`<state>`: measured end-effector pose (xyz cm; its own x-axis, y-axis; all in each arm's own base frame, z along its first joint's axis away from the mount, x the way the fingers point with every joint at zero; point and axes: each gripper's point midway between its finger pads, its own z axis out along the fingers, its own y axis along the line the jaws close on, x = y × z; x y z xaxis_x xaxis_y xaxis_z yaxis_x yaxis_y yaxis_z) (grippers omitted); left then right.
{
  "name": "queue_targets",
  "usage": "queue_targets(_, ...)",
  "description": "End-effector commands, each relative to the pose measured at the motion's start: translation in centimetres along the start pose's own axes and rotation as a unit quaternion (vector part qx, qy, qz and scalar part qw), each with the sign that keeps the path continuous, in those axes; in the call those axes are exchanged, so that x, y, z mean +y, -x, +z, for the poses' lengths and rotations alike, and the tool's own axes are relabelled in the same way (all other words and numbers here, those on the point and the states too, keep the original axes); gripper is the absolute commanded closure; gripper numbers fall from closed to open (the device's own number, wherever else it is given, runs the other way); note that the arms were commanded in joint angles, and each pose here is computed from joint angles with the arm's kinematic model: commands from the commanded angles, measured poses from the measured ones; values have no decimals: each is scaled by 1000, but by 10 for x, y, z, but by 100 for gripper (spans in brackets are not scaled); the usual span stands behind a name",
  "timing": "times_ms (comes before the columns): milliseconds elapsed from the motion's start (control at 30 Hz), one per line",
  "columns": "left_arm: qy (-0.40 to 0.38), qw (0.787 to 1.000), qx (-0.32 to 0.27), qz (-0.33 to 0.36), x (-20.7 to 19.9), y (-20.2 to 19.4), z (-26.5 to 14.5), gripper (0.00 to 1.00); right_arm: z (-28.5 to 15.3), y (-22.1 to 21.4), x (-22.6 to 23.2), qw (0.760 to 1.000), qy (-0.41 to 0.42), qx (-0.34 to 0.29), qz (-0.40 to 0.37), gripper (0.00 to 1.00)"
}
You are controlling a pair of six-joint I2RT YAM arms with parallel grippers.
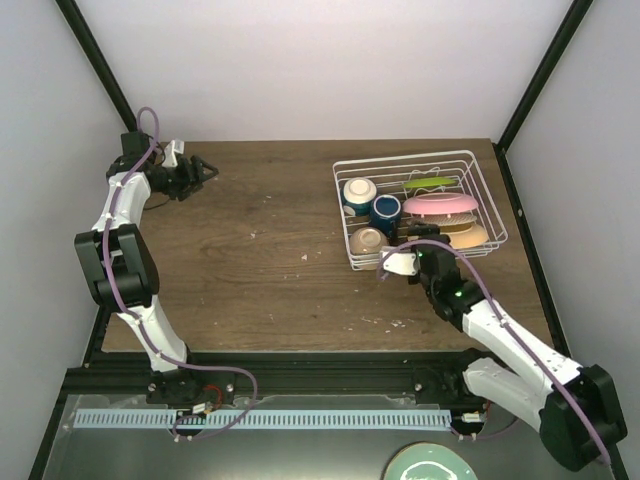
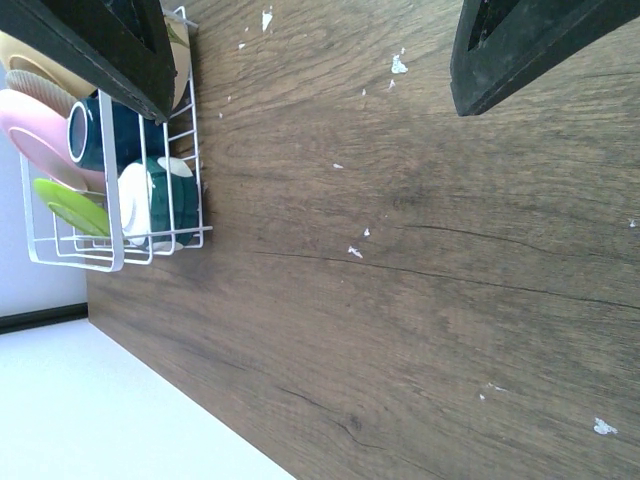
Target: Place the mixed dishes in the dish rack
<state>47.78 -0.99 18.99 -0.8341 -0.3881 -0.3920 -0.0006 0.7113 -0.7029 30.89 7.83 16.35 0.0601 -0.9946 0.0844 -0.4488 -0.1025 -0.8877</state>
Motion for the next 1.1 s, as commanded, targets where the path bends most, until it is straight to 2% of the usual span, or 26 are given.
queue_targets(0,-4,1000,0,7,-1,0,2,22,-15,45,-11,996,13,-83,29,0)
queue_targets(133,4,1000,-1,7,1,-1,2,22,-23,95,-26,982,20,-168,80,0)
queue_targets(233,8,1000,-2,9,0,-2,2,22,-17,122,-42,967,29,-203,148,0)
queue_targets(367,13,1000,-4,15,-2,-2,2,22,-11,156,-94,928,40,-247,275,0)
queue_targets(467,18,1000,-4,19,-3,-2,2,22,1,175,-129,900,56,-252,352,0)
queue_targets(600,17,999,-9,29,-10,0,1,22,30,183,-169,874,55,-213,432,0)
queue_targets(667,20,999,-11,44,-16,1,3,22,47,178,-188,855,65,-190,479,0)
queue_targets(733,26,997,-9,66,-24,0,7,22,61,160,-221,820,70,-174,541,0)
queue_targets(833,32,995,4,94,-40,-7,18,21,92,130,-229,775,100,-115,614,0)
queue_targets(933,25,994,15,103,-49,-13,27,21,115,93,-236,740,107,-55,661,0)
queue_targets(1067,37,991,22,124,-58,-20,35,21,133,37,-233,676,122,-7,727,0)
